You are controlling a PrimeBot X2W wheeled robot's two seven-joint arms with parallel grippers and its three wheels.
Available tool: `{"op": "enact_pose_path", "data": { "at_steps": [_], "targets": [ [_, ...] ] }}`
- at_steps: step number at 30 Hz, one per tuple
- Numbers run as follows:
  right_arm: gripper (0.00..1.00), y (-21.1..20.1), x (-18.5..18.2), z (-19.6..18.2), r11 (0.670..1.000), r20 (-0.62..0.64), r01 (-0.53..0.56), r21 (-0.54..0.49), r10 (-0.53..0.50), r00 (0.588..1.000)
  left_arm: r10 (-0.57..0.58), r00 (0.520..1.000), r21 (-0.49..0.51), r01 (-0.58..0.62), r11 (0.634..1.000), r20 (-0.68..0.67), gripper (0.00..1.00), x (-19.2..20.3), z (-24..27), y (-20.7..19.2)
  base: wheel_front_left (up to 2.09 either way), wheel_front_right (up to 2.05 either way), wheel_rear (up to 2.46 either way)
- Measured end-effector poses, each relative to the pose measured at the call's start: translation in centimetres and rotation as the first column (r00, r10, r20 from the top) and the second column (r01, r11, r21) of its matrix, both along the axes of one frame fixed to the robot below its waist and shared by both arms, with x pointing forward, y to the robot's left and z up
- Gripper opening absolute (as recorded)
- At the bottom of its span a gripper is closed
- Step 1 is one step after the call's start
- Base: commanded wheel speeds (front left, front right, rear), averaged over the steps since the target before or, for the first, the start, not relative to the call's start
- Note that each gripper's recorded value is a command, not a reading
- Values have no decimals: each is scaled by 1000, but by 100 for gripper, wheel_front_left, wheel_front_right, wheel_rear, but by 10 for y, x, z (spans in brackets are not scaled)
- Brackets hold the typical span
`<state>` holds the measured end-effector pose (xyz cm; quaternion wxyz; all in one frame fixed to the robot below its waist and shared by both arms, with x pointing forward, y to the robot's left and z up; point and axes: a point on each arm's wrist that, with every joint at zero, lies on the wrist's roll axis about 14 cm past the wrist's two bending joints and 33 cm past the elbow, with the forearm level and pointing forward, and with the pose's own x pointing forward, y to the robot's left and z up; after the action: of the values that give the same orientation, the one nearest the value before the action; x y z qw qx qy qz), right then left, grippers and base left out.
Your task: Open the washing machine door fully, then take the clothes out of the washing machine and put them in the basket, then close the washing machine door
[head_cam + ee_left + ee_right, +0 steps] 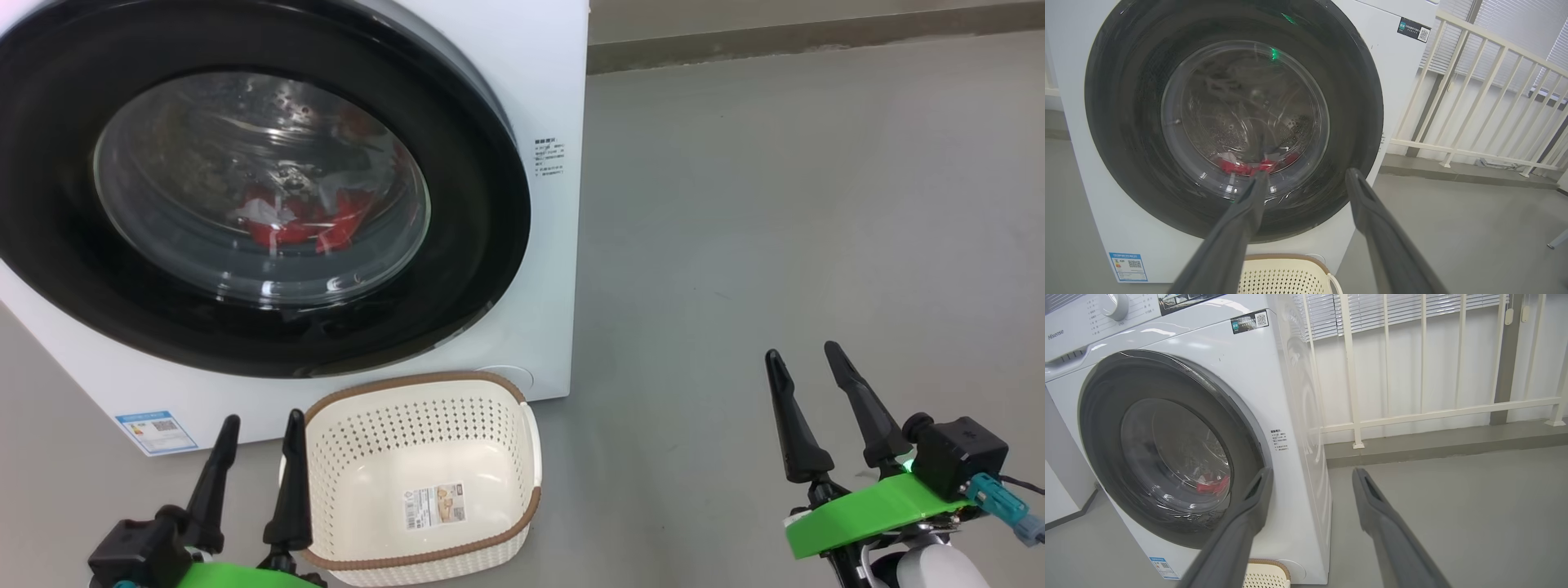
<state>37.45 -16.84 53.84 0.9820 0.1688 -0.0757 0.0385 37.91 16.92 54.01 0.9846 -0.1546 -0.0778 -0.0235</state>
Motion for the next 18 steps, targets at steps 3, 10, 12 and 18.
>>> {"op": "enact_pose_path", "data": {
  "at_steps": [3,10,12,18],
  "targets": [
    [100,3,0,2,999,11,-6,-32,6,1000,3,1000,24,-3,1000,11,100,0,2,0,0,0,0],
    [100,11,0,5,993,34,-25,-112,29,999,6,999,100,-10,995,41,100,-1,7,1,0,0,0],
    [100,12,0,6,991,37,-26,-131,31,999,11,999,124,-16,992,42,100,0,7,1,0,0,0],
    [100,13,0,8,986,55,-23,-168,32,998,10,999,150,-17,989,49,100,0,8,1,0,0,0]
  ]
}}
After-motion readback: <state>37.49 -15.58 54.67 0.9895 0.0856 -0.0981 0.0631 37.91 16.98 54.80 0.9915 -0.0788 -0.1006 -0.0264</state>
